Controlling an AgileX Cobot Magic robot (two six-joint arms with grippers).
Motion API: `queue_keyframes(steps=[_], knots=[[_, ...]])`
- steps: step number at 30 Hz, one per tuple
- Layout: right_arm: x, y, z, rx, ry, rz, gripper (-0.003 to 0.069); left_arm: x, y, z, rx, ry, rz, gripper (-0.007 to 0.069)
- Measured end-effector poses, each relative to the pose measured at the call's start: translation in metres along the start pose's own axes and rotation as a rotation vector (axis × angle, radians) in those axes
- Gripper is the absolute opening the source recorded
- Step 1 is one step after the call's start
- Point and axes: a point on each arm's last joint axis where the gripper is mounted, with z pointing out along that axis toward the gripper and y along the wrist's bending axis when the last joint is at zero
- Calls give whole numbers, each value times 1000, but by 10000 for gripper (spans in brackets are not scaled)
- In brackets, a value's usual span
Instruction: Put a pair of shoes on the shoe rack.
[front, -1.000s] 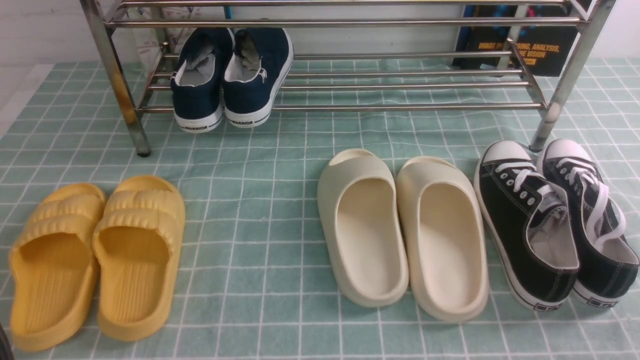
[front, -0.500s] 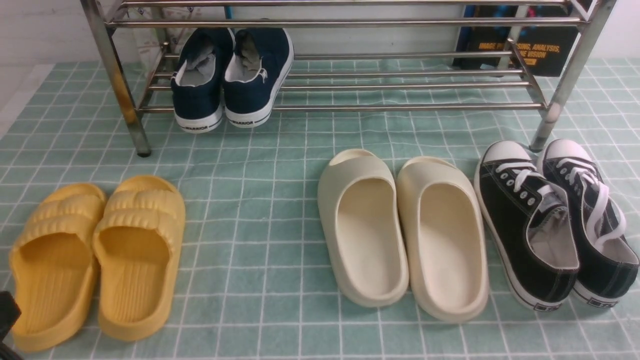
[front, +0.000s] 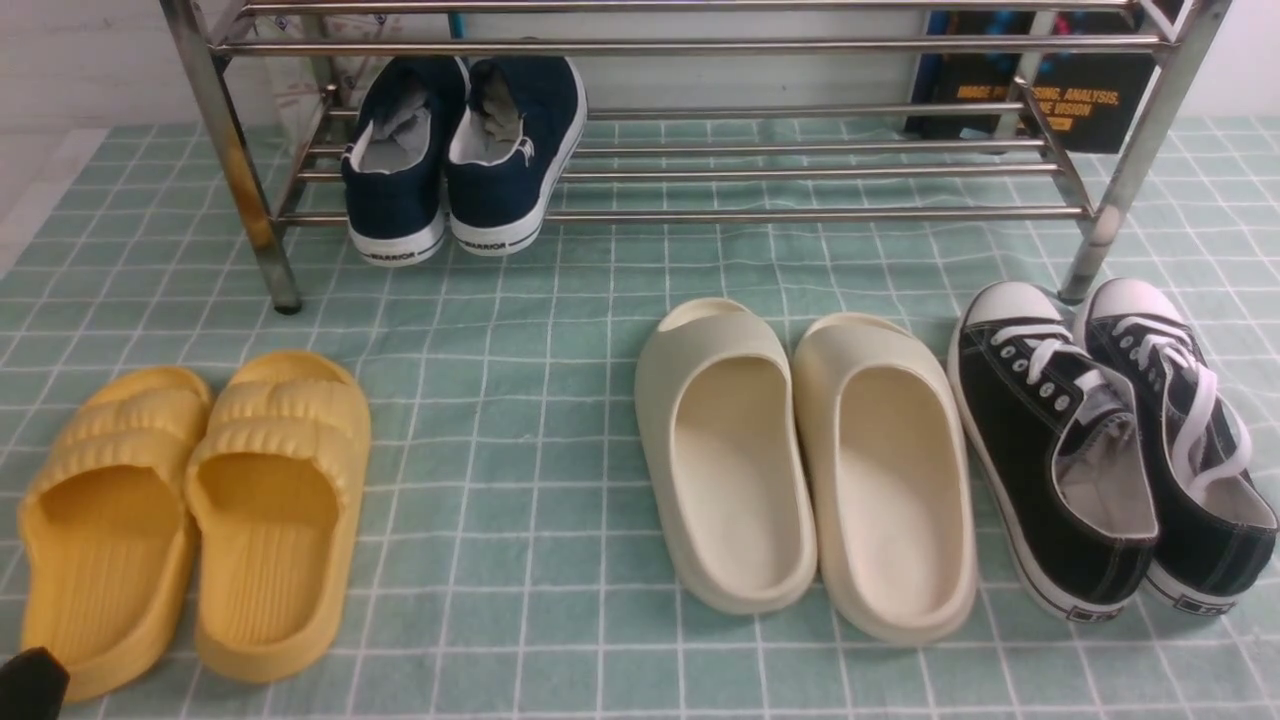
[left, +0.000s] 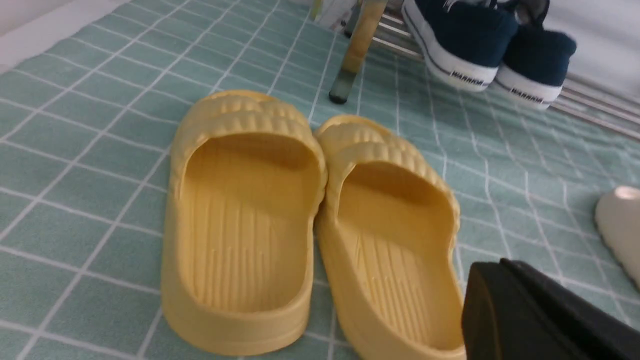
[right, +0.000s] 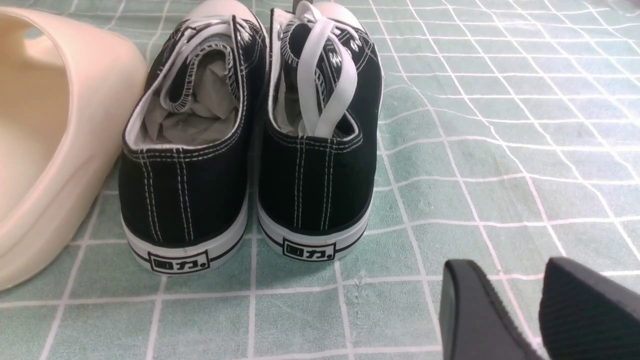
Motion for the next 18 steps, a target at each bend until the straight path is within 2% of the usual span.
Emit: queue_keyframes(steps=[5, 18], knots=[[0, 0, 0, 0, 0, 0, 246, 8, 3, 2, -11, 38, 78, -13], [0, 0, 0, 0, 0, 0, 246, 17, 3, 2, 20, 129, 117, -13]])
